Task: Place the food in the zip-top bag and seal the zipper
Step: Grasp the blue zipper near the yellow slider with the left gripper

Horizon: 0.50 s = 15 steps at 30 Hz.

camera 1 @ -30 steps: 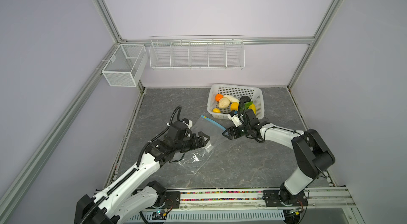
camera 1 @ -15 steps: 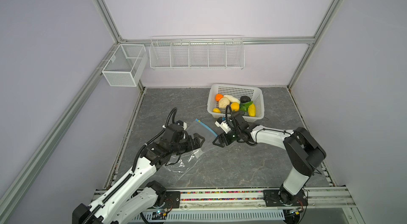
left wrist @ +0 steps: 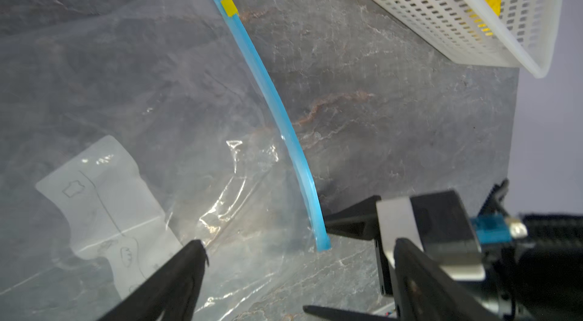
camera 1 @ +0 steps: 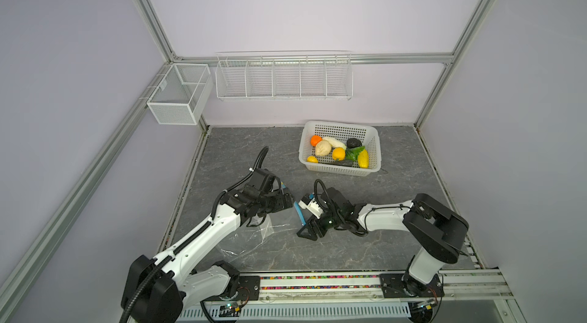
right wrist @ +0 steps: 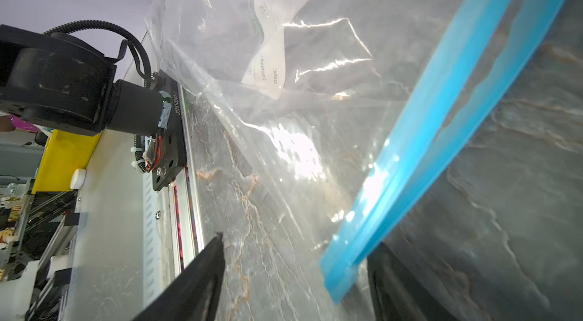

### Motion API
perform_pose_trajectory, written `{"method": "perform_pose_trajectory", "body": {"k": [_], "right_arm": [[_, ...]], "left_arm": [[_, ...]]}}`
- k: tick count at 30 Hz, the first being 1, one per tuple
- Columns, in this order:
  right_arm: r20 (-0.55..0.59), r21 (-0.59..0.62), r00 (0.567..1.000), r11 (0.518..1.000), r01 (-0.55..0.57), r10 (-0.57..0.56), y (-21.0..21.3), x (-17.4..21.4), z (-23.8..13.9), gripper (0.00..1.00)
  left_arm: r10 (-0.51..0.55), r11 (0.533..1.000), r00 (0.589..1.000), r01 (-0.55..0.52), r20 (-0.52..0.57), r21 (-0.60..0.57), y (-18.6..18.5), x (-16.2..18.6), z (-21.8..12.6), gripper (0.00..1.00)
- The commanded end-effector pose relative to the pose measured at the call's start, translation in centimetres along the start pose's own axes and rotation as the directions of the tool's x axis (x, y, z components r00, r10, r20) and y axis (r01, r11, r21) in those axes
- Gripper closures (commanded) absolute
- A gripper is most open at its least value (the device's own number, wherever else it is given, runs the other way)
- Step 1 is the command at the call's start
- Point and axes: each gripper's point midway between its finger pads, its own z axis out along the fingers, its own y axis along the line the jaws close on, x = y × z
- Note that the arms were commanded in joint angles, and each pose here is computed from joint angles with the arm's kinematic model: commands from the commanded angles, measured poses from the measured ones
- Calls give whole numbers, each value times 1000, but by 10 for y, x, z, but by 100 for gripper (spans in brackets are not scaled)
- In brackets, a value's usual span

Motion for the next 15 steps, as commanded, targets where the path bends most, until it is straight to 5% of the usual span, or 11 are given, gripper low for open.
{"method": "perform_pose_trajectory", "body": {"k": [1,9,15], "right_arm": [[114,24,989,995,96,-98,6,-24,-16,25],[136,143,983,984,104,-123,-18,-25,-54,24],[136,187,978,974,132,-159,-21,-27,-75,24]], "left_arm": [[11,995,1000,-10,6,-97,1,-19,0,6],[-34,936,992,-11,-121,-353,12,-27,33,10],[-57,910,990,-1,-128,-414,12,-34,60,19]]}}
